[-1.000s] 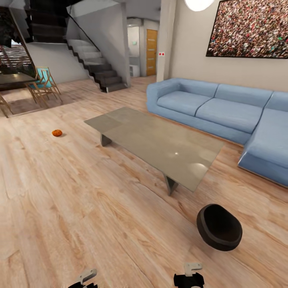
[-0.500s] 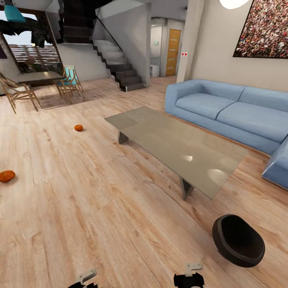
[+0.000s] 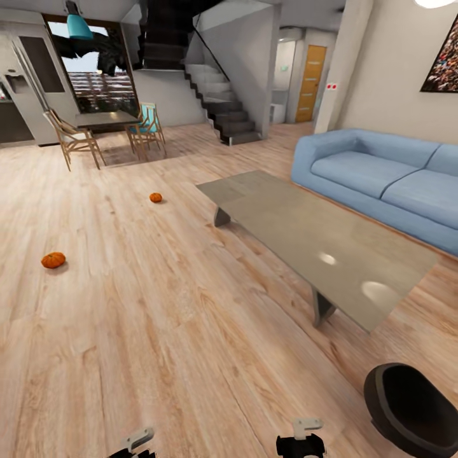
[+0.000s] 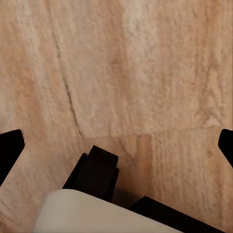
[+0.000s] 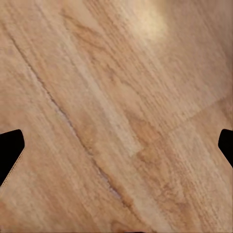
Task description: Place each of the two pumpkins and all three candles from the living room inside a cabinet in the living room (use any cabinet), then make sure every cabinet is closed, and position the cauldron so it is next to a table in the living room.
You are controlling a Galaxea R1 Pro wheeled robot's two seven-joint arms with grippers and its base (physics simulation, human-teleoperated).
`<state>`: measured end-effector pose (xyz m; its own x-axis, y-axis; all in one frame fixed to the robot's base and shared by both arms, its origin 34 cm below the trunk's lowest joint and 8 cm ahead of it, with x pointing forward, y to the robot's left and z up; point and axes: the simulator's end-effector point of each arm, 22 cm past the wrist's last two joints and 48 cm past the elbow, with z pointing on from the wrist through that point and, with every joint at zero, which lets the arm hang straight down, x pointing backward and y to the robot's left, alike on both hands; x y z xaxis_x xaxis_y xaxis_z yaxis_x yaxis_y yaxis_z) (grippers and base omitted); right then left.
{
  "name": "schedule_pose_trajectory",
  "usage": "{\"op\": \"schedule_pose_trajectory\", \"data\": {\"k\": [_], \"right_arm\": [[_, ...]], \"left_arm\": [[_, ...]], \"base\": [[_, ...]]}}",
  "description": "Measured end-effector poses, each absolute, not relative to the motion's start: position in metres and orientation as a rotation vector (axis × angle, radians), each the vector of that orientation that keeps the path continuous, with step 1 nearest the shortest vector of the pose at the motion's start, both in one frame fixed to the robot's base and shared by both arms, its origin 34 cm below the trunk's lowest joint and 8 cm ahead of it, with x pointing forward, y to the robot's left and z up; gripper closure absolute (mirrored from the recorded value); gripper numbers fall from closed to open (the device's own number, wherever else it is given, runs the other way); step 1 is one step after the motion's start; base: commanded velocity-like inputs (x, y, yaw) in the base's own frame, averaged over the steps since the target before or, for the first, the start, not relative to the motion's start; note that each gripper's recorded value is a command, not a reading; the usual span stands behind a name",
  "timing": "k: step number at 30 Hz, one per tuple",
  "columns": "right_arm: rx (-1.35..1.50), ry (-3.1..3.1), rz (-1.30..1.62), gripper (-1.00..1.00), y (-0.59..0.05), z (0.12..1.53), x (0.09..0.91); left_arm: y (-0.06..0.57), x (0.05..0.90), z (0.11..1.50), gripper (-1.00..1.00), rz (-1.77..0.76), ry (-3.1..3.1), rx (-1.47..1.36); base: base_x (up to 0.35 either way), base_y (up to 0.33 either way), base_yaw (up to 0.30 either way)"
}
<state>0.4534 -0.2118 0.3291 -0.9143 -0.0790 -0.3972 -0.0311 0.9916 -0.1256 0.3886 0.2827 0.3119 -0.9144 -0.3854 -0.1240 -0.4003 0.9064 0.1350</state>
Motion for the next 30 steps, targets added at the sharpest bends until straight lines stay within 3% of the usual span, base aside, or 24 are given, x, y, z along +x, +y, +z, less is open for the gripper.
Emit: {"op": "schedule_pose_trajectory", "data": {"k": [16,30], "right_arm": [[-0.079,2.729,-0.163,-1.00,-0.2118,0.3278,0.4488],[-0.080,2.731,-0.163,-1.00,-0.2118,0.3274,0.4482]], "left_arm": [[0.2835,0.3882,0.3119,-1.00,0.243,2.975,-0.614],[0.2839,0.3879,0.3116,-1.00,0.243,2.976,-0.614]], "base": [[0.004,-0.002,0.289],[0.246,-0.171,0.285]]}}
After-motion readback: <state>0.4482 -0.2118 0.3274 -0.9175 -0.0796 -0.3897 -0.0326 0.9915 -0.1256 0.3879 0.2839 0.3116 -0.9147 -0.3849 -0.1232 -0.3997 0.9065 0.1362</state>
